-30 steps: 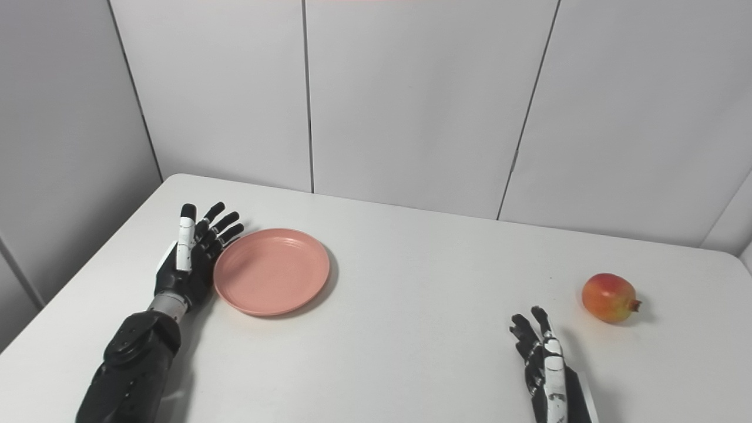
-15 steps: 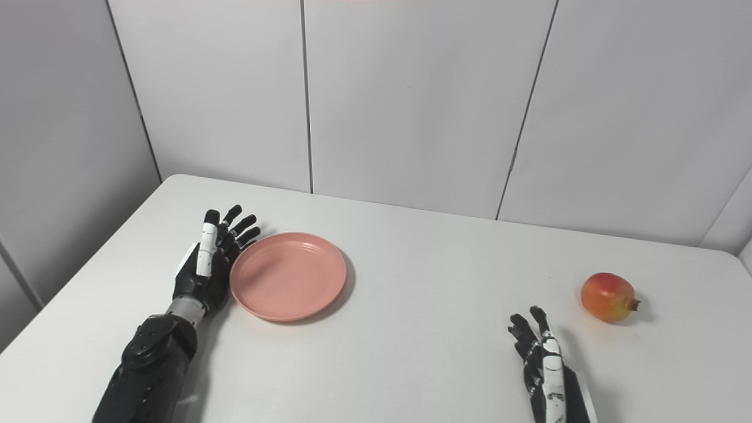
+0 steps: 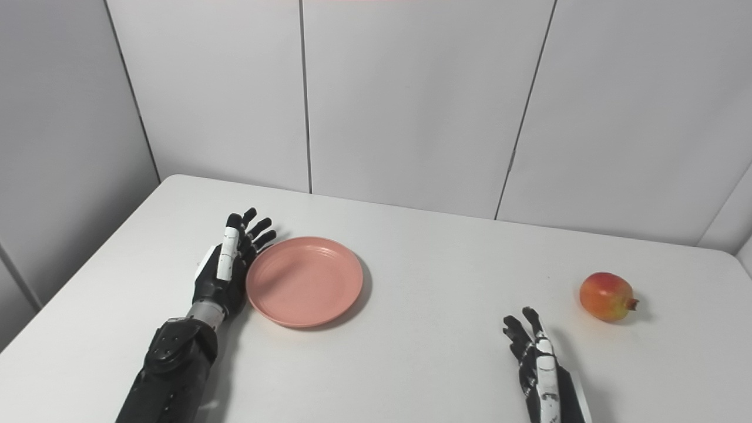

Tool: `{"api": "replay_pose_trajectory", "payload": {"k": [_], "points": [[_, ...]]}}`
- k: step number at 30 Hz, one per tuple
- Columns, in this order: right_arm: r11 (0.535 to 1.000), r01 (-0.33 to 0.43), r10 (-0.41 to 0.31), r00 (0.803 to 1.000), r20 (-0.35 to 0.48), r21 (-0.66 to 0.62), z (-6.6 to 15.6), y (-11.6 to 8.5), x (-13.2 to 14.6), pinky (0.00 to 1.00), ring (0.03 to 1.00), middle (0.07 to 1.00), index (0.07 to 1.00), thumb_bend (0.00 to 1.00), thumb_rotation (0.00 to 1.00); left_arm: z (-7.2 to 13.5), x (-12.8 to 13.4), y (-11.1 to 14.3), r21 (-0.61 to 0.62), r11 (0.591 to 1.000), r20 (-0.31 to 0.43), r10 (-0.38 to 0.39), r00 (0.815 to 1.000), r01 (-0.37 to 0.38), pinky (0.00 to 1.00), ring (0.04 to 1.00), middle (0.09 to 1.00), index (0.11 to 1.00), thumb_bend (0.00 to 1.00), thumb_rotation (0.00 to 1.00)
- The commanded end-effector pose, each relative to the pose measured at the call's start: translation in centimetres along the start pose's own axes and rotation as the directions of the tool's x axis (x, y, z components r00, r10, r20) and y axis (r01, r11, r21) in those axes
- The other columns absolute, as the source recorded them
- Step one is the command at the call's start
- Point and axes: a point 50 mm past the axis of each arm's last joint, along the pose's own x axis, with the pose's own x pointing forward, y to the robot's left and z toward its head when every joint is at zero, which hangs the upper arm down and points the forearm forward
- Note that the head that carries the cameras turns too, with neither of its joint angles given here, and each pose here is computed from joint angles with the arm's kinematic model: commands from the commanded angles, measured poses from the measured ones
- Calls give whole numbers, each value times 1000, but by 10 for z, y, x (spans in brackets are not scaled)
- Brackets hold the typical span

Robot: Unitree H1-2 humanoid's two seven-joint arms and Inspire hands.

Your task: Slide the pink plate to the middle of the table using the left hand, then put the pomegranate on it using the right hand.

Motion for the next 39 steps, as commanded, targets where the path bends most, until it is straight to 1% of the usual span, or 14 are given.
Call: {"api": "replay_pose_trajectory", "payload": {"k": [1, 9, 13, 18, 21, 24, 30, 34, 39], "points": [[1000, -1, 2, 999, -32, 20, -4, 4, -3, 982, 923, 875, 945, 803, 1000, 1, 5, -9, -10, 1000, -17, -12, 1000, 12, 900, 909, 923, 981, 999, 910], [1000, -3, 3, 999, -34, 23, -4, 5, -3, 980, 924, 876, 950, 802, 1000, 1, 5, -21, -19, 1000, -15, -24, 1000, 24, 907, 916, 925, 990, 997, 912], [1000, -3, 4, 999, -37, 24, -3, 6, -3, 976, 920, 871, 947, 801, 1000, 0, 5, -31, -26, 999, -20, -29, 999, 28, 899, 918, 927, 976, 973, 921], [1000, -7, 8, 999, -34, 26, -3, 9, -2, 982, 926, 876, 949, 806, 1000, -3, 3, -42, -37, 998, -34, -48, 998, 47, 917, 922, 924, 966, 979, 903], [1000, -8, 9, 999, -33, 25, -3, 10, -2, 977, 922, 874, 947, 812, 1000, -5, 2, -49, -42, 997, -40, -62, 997, 60, 905, 914, 920, 964, 986, 892], [1000, -7, 7, 1000, -30, 23, -3, 11, -2, 975, 919, 873, 946, 817, 1000, -6, 2, -55, -32, 997, -47, -75, 996, 74, 892, 904, 912, 967, 990, 903], [1000, -6, 7, 999, -32, 20, -2, 14, -2, 974, 915, 871, 946, 827, 1000, -7, 1, -71, -50, 995, -61, -90, 994, 87, 873, 891, 896, 961, 951, 916], [1000, -4, 4, 999, -36, 23, -1, 17, -2, 984, 919, 873, 946, 828, 1000, -10, 0, -78, -69, 992, -74, -109, 991, 104, 889, 893, 896, 963, 961, 908], [1000, 3, -2, 999, -40, 20, -1, 20, -3, 970, 913, 866, 938, 823, 994, -15, -2, -86, -78, 990, -85, -126, 988, 119, 872, 888, 893, 963, 960, 902]]}}
